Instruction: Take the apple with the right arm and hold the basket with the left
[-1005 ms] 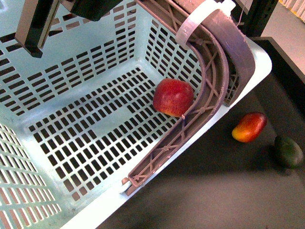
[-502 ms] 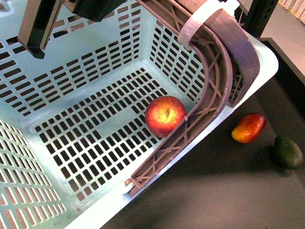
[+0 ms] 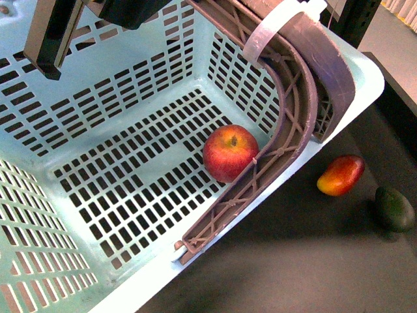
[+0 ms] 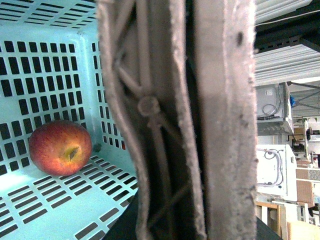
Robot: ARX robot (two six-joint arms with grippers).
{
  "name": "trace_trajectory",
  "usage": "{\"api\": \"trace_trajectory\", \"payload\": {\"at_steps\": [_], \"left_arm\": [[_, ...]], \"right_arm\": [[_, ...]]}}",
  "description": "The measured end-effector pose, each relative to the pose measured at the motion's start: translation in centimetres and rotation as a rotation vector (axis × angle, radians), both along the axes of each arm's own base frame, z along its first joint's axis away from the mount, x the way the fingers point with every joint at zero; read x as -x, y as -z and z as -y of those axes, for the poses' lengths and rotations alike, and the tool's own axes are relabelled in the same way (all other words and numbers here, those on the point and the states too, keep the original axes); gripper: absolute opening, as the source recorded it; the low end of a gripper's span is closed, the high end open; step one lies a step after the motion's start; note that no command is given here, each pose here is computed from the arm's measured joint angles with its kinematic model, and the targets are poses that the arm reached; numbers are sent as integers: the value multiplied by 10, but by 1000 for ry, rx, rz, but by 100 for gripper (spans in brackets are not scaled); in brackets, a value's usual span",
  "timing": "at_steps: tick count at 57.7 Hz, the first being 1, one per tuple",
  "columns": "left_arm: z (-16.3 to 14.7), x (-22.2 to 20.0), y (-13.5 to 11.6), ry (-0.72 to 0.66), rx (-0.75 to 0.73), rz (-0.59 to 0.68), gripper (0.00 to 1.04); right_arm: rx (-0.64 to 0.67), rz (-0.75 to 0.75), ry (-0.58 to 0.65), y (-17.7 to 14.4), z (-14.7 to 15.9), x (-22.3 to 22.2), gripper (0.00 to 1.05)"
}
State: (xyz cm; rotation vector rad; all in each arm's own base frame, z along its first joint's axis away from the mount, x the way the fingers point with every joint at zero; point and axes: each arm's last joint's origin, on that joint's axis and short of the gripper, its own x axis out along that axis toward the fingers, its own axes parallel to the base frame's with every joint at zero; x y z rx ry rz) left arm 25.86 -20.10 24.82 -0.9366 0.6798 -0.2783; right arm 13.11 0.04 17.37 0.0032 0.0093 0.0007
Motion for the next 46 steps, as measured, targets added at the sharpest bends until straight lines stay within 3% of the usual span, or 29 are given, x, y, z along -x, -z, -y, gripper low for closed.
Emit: {"api": "trace_trajectory", "payload": {"at_steps": [46], "left_arm": [[0, 0, 0, 4, 3, -1, 15]], "right_arm": [[0, 29, 0, 1, 0, 20, 2]]}}
